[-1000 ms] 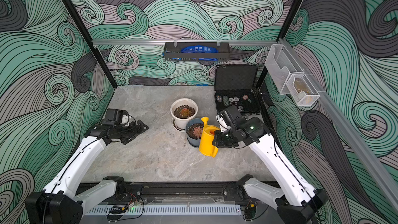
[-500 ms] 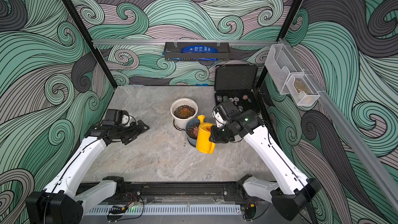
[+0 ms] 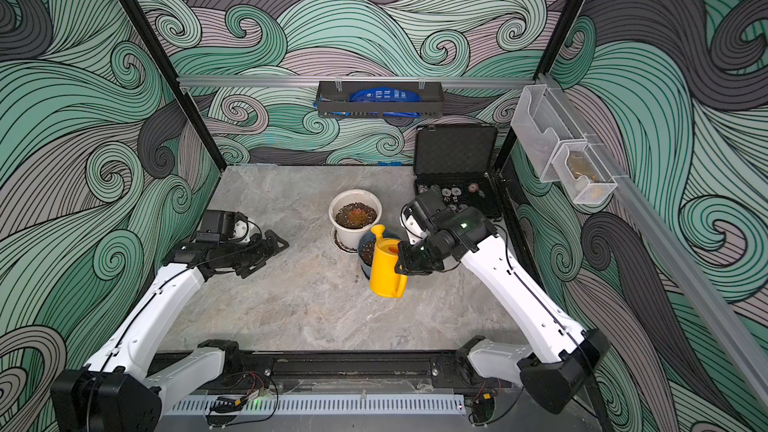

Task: Water the succulent around the soil edge
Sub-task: Water the soil of the potted plant with water.

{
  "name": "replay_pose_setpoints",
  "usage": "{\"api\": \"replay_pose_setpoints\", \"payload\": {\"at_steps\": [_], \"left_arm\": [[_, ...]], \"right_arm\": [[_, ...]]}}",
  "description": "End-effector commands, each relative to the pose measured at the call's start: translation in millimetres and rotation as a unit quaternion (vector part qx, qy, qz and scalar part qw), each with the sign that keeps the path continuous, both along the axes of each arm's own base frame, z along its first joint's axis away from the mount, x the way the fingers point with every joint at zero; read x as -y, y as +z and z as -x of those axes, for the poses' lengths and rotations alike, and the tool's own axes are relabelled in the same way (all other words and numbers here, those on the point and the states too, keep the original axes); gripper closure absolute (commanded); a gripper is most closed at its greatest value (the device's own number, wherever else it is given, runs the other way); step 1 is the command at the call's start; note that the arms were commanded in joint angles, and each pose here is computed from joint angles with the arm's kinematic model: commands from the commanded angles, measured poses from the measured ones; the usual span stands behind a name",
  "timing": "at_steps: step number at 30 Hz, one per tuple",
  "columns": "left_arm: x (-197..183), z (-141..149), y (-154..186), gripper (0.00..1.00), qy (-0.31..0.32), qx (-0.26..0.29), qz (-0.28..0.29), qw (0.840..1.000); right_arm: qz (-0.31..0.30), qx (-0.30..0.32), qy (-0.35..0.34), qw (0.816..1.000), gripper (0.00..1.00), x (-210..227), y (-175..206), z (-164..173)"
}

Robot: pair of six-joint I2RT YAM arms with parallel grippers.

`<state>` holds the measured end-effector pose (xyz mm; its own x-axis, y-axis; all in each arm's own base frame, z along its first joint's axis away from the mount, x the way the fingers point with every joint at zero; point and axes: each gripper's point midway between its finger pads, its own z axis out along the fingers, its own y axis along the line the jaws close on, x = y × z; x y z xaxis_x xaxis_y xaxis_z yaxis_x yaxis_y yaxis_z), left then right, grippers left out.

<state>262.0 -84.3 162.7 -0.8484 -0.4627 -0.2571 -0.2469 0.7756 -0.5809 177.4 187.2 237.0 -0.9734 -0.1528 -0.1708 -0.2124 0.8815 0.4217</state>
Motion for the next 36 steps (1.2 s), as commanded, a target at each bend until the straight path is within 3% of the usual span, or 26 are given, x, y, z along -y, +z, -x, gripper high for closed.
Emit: {"api": "replay_pose_setpoints", "payload": {"at_steps": [1, 28, 36], "left_arm": [[1, 0, -3, 0.05, -0.003, -0.004, 0.009, 1.000], [3, -1, -3, 0.05, -0.009, -0.002, 0.017, 1.000], [4, 0, -2, 0.05, -0.010, 0.000, 0.017, 1.000]], "right_arm": [[-0.018, 0.012, 0.009, 1.000, 1.00, -15, 6, -4], [-0.030, -0.020, 0.037, 0.999, 1.00, -14, 6, 60], [-0.019, -0.025, 0.037, 0.999, 1.00, -11, -2, 64]]}}
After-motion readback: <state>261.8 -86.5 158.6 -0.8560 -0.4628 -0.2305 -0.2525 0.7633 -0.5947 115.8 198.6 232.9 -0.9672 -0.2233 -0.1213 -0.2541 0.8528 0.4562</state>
